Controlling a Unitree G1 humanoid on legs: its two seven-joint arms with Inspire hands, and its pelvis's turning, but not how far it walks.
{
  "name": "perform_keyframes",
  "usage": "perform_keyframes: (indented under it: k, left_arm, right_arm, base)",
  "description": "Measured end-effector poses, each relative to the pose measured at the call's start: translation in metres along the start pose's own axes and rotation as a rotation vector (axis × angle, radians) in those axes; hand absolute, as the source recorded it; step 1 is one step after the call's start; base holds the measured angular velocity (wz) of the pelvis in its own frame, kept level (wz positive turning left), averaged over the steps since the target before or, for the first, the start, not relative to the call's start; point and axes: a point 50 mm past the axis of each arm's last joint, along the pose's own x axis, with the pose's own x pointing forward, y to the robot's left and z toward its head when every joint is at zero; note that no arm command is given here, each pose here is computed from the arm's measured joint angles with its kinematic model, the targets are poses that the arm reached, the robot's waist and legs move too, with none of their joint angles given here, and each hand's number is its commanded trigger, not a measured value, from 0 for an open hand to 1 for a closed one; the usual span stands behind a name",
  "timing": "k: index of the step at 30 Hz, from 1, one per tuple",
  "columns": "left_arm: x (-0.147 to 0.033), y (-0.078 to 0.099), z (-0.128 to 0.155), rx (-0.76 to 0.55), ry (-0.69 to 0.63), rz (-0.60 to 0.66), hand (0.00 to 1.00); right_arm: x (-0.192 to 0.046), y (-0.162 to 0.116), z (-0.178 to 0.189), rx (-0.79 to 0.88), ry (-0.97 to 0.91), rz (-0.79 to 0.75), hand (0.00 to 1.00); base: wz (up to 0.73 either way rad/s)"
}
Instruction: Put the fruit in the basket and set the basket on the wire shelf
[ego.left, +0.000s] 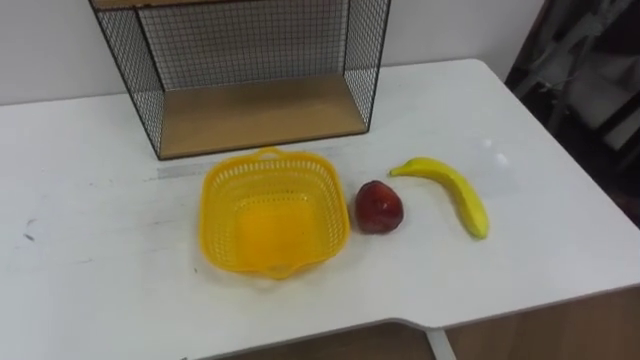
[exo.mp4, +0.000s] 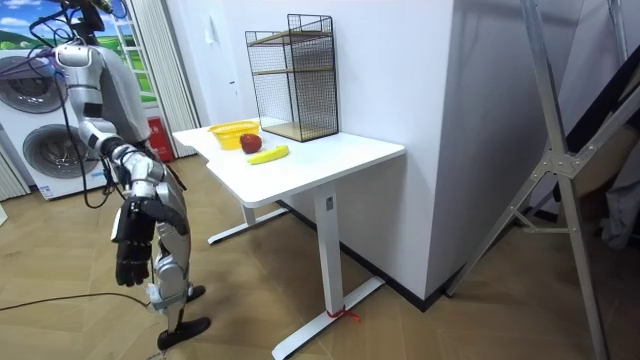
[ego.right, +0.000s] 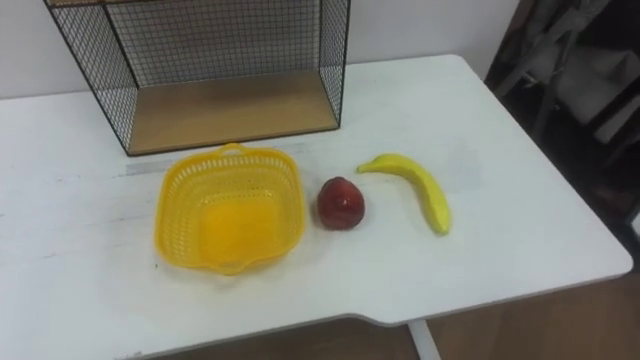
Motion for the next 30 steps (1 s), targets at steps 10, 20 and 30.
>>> perform_keyframes:
  k: [10,20,30]
  left_arm:
    - [0.001,0.001,0.01,0.016,-0.049,0.006,0.0]
    - [0.0,-0.009,0.015,0.124,-0.084,-0.035,0.0]
    - [0.0,-0.011,0.016,0.134,-0.083,-0.046,0.0]
  right_arm:
    - [-0.061,0.042,0.059,-0.05,-0.591,0.199,0.0]
    - [-0.141,0.065,0.057,-0.148,-1.053,0.563,0.0]
    - [-0.159,0.075,0.027,-0.367,-1.081,0.874,0.0]
  base:
    - [0.0]
    - [-0.02]
    - [-0.03]
